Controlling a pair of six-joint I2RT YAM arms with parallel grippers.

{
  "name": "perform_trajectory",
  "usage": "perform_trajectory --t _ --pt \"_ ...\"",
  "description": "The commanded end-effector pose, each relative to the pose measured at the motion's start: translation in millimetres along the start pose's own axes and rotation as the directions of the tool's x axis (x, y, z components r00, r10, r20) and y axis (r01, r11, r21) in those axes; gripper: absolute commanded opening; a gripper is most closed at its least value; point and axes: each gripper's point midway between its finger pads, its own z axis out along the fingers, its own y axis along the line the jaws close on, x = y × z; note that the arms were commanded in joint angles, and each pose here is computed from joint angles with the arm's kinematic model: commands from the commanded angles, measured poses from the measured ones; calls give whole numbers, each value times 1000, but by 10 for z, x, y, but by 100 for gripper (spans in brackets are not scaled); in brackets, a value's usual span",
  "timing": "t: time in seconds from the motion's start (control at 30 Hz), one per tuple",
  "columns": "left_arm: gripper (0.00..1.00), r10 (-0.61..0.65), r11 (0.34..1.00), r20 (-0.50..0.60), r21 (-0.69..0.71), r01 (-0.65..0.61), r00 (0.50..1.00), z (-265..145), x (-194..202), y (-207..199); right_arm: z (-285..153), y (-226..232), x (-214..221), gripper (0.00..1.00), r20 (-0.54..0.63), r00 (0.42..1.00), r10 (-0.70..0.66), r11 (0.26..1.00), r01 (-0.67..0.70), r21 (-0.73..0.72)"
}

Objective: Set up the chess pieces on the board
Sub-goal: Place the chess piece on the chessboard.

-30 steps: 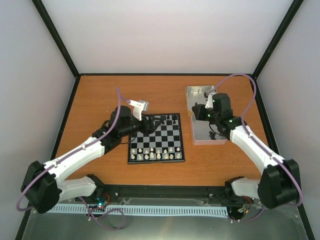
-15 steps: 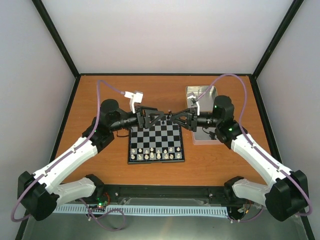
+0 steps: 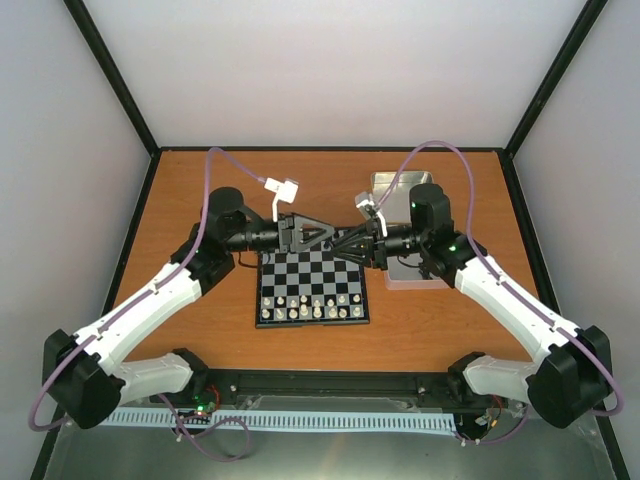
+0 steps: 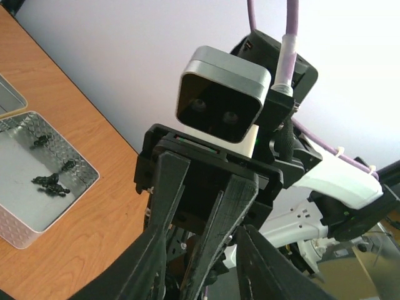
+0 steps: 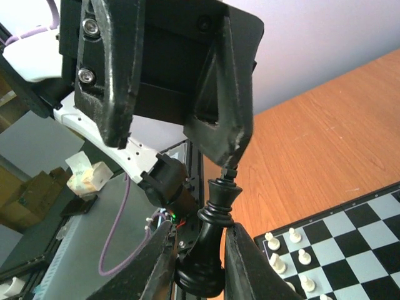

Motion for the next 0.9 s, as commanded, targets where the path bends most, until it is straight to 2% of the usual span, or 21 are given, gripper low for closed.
perform_trajectory --t 0.0,0.03,0.1,0.17,0.37,0.53,0.63,0.7,0.87 --pt "30 -5 999 -54 49 8 999 -1 19 -129 22 72 -18 13 -21 999 -47 999 47 -26" --pt "33 -7 999 -62 31 9 998 3 37 -91 25 69 -17 13 -22 999 -48 999 48 -27" --pt "47 -11 999 -67 -38 9 998 -1 70 55 26 73 -18 13 -23 999 -50 998 49 -30" --pt "51 -17 998 -73 -65 12 997 -9 107 132 25 89 -15 13 -25 998 -52 998 51 -38" --pt "51 1 996 -66 -92 -7 998 -38 87 184 11 135 -5 12 -31 997 -65 997 63 -52" --pt "58 38 986 11 -162 -35 999 -117 -67 210 6 165 39 12 -46 997 -66 996 63 -64" --pt "59 49 987 9 -151 -47 999 -116 -69 185 -10 202 21 12 -43 996 -76 995 73 -66" --pt "59 59 992 -11 -113 -60 998 -95 -46 132 -17 225 -14 13 -35 995 -89 994 87 -62" --pt "49 90 996 -100 5 -90 991 -45 47 -55 -2 157 -57 13 -41 995 -93 995 92 -31"
